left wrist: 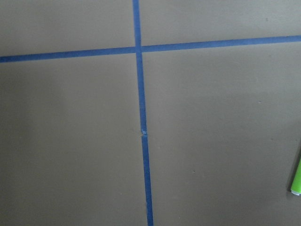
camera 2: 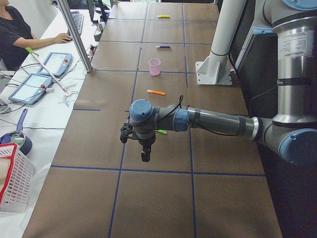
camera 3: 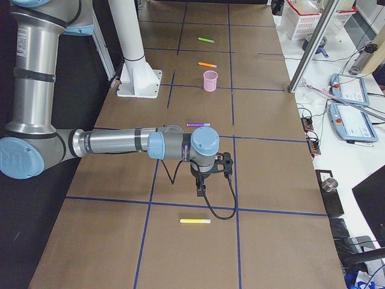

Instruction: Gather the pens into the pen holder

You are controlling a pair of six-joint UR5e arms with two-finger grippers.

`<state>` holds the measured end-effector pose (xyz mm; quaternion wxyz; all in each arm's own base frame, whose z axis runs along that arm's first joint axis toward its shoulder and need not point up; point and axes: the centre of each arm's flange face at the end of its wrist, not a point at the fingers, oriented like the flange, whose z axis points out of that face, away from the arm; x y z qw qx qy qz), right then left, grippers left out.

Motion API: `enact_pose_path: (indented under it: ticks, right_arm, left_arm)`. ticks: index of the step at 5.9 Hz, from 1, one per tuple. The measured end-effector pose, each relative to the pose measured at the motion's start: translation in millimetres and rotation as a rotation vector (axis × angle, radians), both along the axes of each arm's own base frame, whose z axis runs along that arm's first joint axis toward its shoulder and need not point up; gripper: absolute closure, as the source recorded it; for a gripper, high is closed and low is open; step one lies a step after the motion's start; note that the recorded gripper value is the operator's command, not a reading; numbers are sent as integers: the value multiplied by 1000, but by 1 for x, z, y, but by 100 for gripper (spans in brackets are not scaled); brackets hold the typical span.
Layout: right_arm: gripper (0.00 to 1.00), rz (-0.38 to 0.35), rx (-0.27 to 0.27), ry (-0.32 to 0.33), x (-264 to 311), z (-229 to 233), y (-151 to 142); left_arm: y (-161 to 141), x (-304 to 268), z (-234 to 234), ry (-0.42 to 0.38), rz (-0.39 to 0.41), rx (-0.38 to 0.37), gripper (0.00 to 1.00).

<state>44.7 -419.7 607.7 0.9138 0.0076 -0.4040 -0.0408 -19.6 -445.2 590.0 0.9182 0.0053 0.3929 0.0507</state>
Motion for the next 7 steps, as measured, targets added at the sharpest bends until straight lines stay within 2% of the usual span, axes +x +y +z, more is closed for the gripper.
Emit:
enact_pose_path:
  ticks: [2,4,5,7]
  right_arm:
    - [0,-1,13,-6,-1,-7,8]
    - [0,0,19,-8,-1,-11,7]
    - [0,1,17,-9,-2,-10,7]
    - [0,3,7,-9,-2,-7,9]
  left_arm:
    - [-11,64,-24,66,118,28,0]
    - [-27,168,-58,83,240,62,0]
    - [-32,212,-58,44,292,78,0]
    - [-35,258,-43,-15,352,87,0]
